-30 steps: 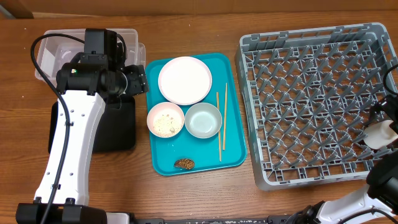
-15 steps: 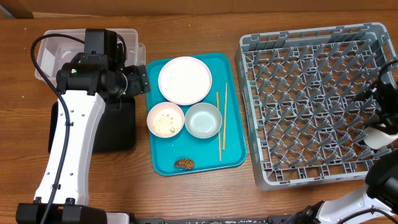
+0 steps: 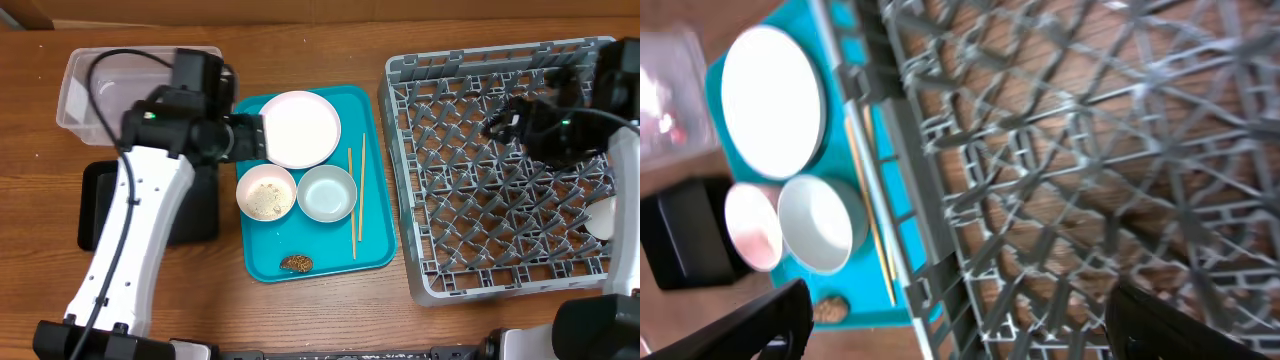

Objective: Sort waste into correct bins and load items into the dishwasher

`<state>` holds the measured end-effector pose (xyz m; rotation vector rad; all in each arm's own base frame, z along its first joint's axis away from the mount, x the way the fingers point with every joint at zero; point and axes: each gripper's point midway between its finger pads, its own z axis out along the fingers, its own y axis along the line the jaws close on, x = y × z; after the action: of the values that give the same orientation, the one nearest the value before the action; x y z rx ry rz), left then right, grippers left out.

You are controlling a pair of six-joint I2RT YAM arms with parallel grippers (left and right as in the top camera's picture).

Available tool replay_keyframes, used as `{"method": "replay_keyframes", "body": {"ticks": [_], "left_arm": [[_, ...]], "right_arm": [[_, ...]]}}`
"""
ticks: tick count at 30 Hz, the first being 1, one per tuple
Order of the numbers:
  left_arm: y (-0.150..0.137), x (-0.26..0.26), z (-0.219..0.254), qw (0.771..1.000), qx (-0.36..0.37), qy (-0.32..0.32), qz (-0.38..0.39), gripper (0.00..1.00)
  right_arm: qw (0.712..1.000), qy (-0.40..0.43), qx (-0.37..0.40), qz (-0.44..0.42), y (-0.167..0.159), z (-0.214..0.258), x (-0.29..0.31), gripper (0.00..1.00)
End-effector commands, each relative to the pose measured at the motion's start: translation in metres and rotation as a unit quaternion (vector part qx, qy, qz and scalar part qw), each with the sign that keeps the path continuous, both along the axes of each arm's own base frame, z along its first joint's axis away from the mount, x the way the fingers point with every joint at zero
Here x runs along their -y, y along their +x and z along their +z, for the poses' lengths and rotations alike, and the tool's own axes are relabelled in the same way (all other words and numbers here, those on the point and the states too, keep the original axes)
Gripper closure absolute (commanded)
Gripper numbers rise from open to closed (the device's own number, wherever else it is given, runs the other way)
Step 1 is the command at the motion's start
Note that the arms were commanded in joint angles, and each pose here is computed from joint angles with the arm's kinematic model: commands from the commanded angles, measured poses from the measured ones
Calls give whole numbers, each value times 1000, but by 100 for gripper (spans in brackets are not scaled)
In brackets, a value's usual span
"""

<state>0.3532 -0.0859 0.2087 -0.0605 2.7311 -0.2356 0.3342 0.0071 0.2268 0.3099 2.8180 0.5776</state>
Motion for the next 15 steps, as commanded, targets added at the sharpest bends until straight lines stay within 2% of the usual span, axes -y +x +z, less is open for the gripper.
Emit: {"method": "replay_keyframes", "body": {"ticks": [1, 6, 15], "left_arm": [[-4, 15, -9, 999, -8, 23, -43, 15], [-7, 25, -16, 998, -19, 28, -57, 16], [-11, 24, -17, 998, -28, 27, -54, 16]], "right_arm": [[999, -17, 2, 42, 0, -3, -23, 5], [996, -72, -7, 55, -2, -10, -30, 4], [996, -74, -10, 56, -3, -10, -31, 2]]}}
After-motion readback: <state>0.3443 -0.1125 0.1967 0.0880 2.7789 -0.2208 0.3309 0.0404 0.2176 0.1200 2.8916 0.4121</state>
